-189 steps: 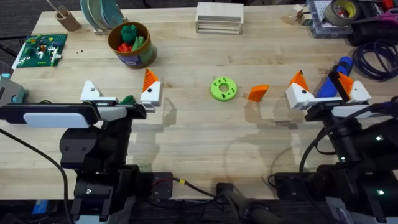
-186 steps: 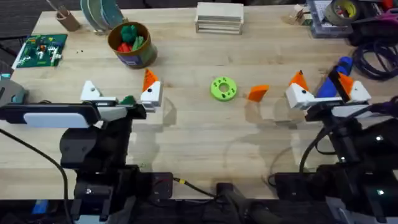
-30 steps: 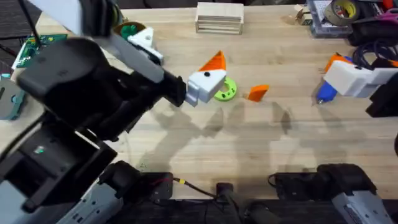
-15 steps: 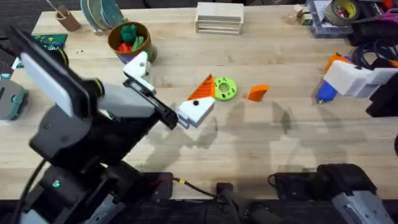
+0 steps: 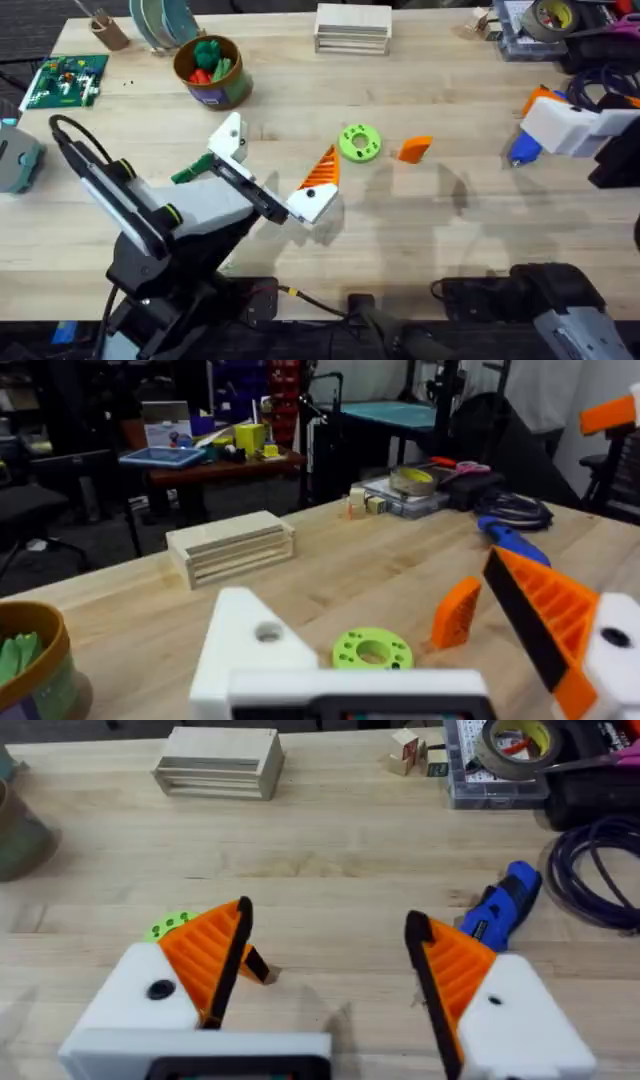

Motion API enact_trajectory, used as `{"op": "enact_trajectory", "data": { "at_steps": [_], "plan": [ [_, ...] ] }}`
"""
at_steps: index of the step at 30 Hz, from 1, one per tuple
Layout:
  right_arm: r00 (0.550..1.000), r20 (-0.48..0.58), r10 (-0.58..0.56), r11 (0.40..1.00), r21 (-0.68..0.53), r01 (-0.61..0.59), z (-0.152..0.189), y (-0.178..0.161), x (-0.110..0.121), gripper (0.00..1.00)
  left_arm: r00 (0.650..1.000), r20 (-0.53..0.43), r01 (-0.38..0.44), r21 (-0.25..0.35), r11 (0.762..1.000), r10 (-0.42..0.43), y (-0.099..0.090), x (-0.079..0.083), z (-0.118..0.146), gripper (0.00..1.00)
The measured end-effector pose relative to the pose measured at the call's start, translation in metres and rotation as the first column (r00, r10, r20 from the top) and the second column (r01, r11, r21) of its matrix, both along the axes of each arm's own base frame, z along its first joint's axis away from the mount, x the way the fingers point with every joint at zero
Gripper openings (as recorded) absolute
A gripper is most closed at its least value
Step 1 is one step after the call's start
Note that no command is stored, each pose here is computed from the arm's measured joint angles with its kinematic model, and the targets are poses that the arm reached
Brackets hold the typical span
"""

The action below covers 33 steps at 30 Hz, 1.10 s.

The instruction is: Pick up the gripper from the table and insert it into the empty holder that is missing its gripper. Then pick up a screw, insert it into the mounting hole, and use the screwdriver to tighten it. Finally, clean up the table by picking up the vegetable and placing it into the bucket.

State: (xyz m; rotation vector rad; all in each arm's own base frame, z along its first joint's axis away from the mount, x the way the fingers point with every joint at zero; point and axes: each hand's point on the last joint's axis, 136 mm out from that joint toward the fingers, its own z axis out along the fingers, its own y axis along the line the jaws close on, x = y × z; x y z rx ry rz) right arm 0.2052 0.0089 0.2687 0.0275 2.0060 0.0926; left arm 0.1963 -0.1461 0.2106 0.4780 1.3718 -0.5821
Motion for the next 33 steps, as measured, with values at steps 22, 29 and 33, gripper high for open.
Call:
{"op": "enact_trajectory", "data": {
  "at_steps": [22, 29, 33],
  "plan": [
    [1.000, 0.000, 0.000, 1.000, 0.000, 0.000, 0.000, 0.000, 0.000, 0.992, 0.981, -0.185, 0.084, 0.103, 0.991, -0.064, -0.014, -0.010, -0.052, 0.993],
    [1.000, 0.000, 0.000, 1.000, 0.000, 0.000, 0.000, 0.000, 0.000, 0.992, 0.981, -0.184, 0.084, 0.104, 0.991, -0.064, -0.014, -0.010, -0.052, 0.992],
    [1.000, 0.000, 0.000, 1.000, 0.000, 0.000, 0.000, 0.000, 0.000, 0.991, 0.981, -0.185, 0.084, 0.103, 0.991, -0.064, -0.014, -0.010, -0.052, 0.993]
  ]
}}
